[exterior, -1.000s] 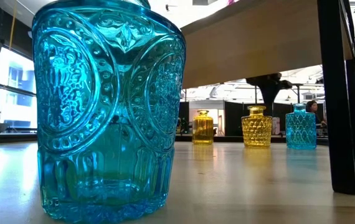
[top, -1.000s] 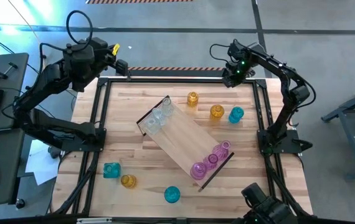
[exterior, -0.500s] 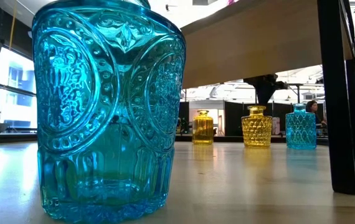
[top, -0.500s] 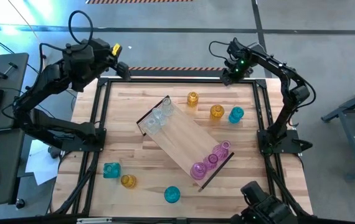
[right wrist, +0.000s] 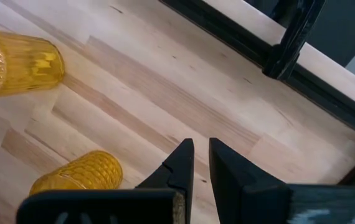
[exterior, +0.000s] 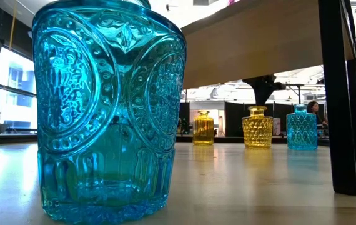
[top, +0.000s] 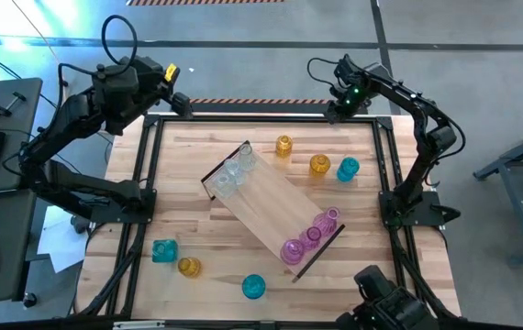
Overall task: Sort vases onto shelf
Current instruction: Put the top right yellow flower vase on the shelf
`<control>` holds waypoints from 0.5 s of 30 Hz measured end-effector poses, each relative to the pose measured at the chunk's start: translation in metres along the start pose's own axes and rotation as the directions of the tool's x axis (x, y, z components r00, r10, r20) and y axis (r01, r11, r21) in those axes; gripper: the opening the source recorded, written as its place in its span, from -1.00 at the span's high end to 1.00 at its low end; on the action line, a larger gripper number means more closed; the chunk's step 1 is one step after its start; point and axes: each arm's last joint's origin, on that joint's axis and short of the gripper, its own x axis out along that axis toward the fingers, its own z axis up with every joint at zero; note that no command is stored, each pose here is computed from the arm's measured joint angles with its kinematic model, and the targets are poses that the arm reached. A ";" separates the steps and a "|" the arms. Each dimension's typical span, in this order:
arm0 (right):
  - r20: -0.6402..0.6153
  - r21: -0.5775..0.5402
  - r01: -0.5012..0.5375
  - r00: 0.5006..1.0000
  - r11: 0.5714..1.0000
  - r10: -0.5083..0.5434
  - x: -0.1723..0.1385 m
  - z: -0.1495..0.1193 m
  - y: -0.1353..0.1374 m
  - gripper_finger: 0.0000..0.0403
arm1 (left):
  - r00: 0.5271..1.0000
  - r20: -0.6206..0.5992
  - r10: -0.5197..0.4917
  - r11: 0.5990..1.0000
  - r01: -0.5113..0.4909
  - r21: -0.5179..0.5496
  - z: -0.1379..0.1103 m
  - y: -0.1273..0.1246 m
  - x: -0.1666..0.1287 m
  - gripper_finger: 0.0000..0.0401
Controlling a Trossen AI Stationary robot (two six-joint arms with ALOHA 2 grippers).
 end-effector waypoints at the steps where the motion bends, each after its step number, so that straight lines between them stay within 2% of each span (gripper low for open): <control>1: 0.002 0.000 0.000 1.000 1.000 0.000 0.000 0.000 0.000 0.84 | 1.000 0.000 0.000 1.000 0.000 0.000 0.000 0.000 0.000 1.00; 8: 0.011 -0.002 0.000 1.000 1.000 0.000 0.000 0.001 0.000 0.84 | 1.000 0.002 0.000 1.000 0.000 0.001 0.000 0.000 0.000 1.00; 12: 0.061 -0.008 0.001 0.998 1.000 0.000 0.000 0.006 0.000 0.84 | 1.000 0.001 0.001 1.000 -0.001 -0.021 0.000 0.000 0.000 1.00; 15: 0.121 0.037 -0.002 0.993 0.999 -0.002 -0.001 0.012 0.000 0.84 | 1.000 0.000 -0.001 0.998 0.001 -0.062 0.000 0.000 0.000 1.00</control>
